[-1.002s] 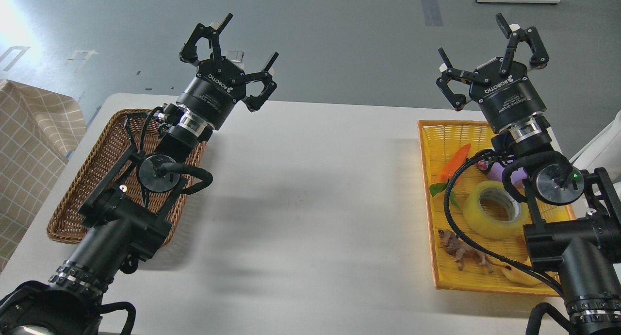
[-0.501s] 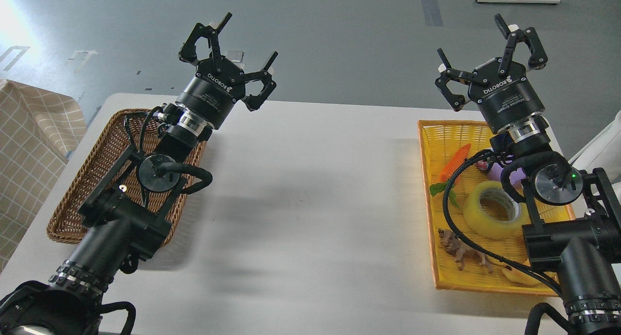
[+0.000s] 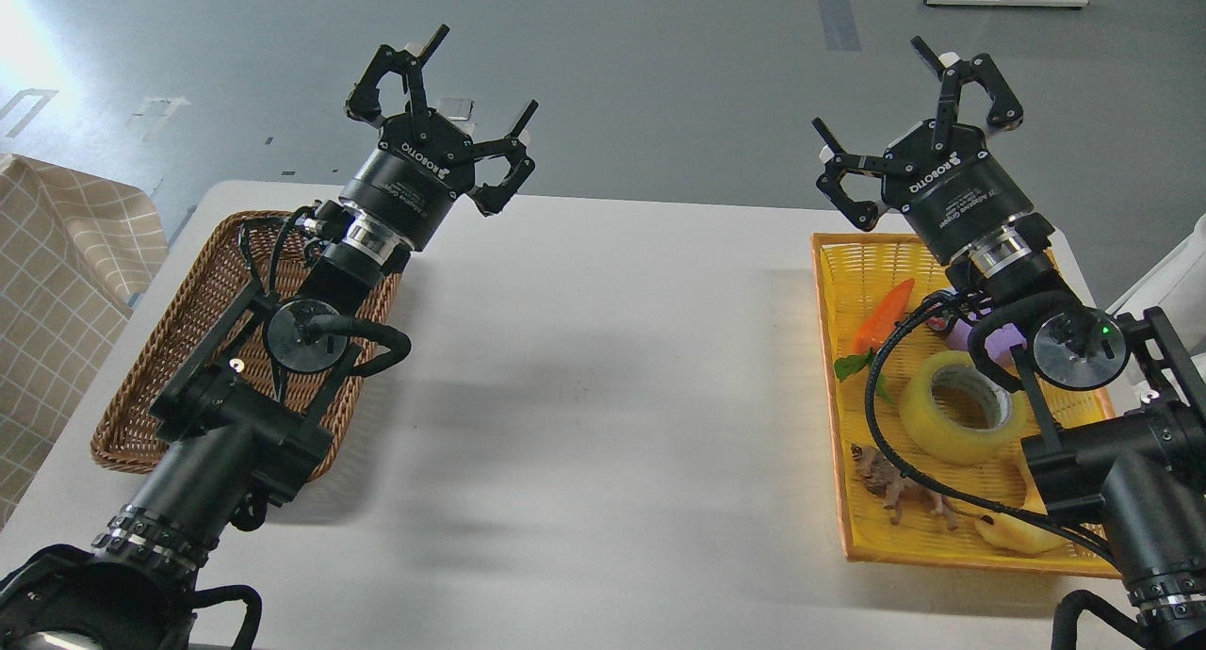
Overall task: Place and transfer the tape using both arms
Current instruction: 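Swing the right gripper sideways and lower it toward the yellow tape roll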
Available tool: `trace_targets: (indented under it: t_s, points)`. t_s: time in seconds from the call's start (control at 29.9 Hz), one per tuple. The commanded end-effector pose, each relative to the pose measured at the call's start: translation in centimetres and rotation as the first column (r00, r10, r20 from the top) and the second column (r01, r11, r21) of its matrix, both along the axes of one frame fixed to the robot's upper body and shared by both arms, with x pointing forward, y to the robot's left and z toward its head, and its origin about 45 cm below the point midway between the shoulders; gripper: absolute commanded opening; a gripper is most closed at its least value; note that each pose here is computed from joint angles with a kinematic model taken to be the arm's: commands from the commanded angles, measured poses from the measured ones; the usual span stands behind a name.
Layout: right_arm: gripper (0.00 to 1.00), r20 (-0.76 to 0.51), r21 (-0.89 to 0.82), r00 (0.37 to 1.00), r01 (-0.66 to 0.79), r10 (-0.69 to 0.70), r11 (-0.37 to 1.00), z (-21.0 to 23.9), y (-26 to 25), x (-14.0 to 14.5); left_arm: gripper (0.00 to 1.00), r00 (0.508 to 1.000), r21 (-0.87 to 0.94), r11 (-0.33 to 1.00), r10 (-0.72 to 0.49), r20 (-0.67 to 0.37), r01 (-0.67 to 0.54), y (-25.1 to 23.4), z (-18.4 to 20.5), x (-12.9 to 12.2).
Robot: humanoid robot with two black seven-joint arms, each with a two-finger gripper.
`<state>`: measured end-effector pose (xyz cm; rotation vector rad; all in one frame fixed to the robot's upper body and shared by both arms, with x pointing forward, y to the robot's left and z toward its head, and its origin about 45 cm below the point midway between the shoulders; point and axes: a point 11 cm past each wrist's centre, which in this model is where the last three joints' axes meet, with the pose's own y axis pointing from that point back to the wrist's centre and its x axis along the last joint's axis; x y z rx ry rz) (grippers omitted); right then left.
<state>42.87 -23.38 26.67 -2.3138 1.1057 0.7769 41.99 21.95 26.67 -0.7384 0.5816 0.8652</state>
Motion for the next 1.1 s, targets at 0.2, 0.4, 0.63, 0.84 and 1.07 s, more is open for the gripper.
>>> trace_targets:
  t_s: [0.2, 0.4, 0.63, 0.84, 1.07]
  points:
    - [1.0, 0.055, -0.453, 0.993, -0.07, 0.106, 0.889, 2.6, -2.6, 0.5, 0.98, 1.0, 0.001, 1.0, -0.001, 0.0, 0.001, 0.0, 0.0, 0.0]
    - [1.0, 0.13, -0.707, 0.974, -0.041, 0.187, 0.706, 5.0, -3.1, 0.4, 0.98, 1.0, -0.003, 1.0, -0.001, 0.0, 0.001, -0.1, 0.0, 0.0]
    - [1.0, 0.171, -0.92, 0.942, 0.047, 0.289, 0.39, 6.1, -4.7, -1.4, 0.98, 1.0, -0.004, 1.0, 0.0, 0.0, 0.0, -0.1, 0.0, 0.0]
    - [1.0, 0.087, -0.988, 0.94, 0.041, 0.329, 0.146, 5.1, -7.7, -3.3, 0.98, 1.0, -0.004, 1.0, -0.002, 0.0, 0.002, -0.2, 0.0, 0.0]
    - [1.0, -0.082, -0.99, 0.955, -0.044, 0.286, -0.135, 4.2, -12.1, -6.2, 0.98, 1.0, -0.003, 1.0, -0.001, 0.0, 0.001, -0.1, 0.0, 0.0]
